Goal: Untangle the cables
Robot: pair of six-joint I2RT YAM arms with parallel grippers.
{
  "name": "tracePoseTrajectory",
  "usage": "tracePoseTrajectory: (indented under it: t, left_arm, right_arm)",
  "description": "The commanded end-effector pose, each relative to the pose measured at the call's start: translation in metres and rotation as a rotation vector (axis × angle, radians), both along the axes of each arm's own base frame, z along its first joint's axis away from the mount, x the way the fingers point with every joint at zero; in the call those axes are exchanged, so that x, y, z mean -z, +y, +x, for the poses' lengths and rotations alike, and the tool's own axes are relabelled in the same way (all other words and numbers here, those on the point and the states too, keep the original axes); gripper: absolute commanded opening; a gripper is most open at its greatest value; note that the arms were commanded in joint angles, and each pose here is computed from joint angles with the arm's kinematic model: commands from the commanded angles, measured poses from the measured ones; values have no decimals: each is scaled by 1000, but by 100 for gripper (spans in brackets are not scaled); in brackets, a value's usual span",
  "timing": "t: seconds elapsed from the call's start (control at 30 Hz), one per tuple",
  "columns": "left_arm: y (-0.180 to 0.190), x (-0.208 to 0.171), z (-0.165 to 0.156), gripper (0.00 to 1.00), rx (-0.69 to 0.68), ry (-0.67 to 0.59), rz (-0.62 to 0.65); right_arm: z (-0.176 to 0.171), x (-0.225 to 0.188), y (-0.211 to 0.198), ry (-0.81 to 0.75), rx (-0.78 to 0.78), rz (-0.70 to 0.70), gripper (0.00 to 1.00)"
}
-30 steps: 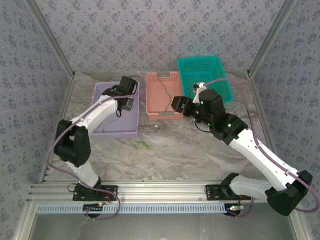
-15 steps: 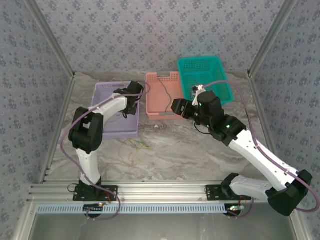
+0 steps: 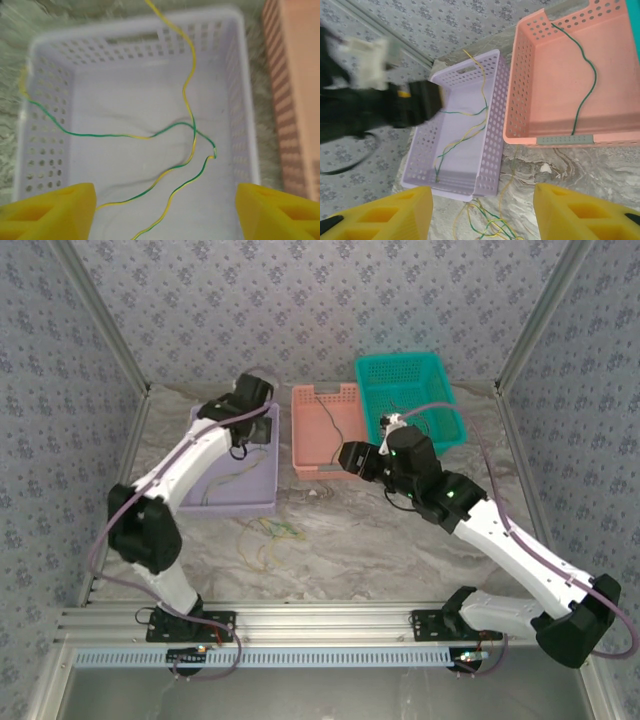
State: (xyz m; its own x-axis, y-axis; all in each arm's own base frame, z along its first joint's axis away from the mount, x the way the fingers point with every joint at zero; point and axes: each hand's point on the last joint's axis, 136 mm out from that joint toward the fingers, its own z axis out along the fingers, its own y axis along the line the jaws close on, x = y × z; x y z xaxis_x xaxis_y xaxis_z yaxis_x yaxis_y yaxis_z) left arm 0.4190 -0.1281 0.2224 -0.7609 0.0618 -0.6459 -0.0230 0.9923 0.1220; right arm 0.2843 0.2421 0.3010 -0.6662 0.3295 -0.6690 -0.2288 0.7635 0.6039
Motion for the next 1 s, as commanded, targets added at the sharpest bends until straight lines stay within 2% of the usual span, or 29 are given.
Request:
tracePoseTrajectory:
  t: [0.0, 0.13, 0.27, 0.33, 0.43, 0.6, 0.73, 0.87, 0.97]
  left_arm:
    - [9, -44, -36, 73, -31, -50, -115]
    - [12, -49, -98, 66, -62, -68, -332]
    - [6, -5, -167, 57, -87, -8, -535]
    - [3, 27, -194, 51, -104, 45, -584]
    - [9, 66, -223, 45, -142, 104, -583]
    - [6, 107, -237, 39, -154, 163, -594]
    - [2, 120, -234, 39, -164, 168, -604]
    - [-2, 121, -227, 49, -173, 157, -613]
    - [-16, 121, -217, 59, -183, 153, -674]
  right_arm:
    - [-3, 27, -1, 22, 23, -117, 57]
    - [-11, 75, 21, 90, -7, -212, 52]
    - [-24, 126, 70, 145, -85, -272, 50]
    - [-31, 150, 91, 177, -112, -312, 50]
    - [-39, 179, 116, 210, -120, -363, 50]
    - [-46, 209, 141, 231, -124, -357, 51]
    - [-40, 212, 154, 128, -225, -410, 40]
    - [-47, 217, 159, 49, -427, -478, 36]
    - [-47, 228, 150, 77, -511, -496, 42]
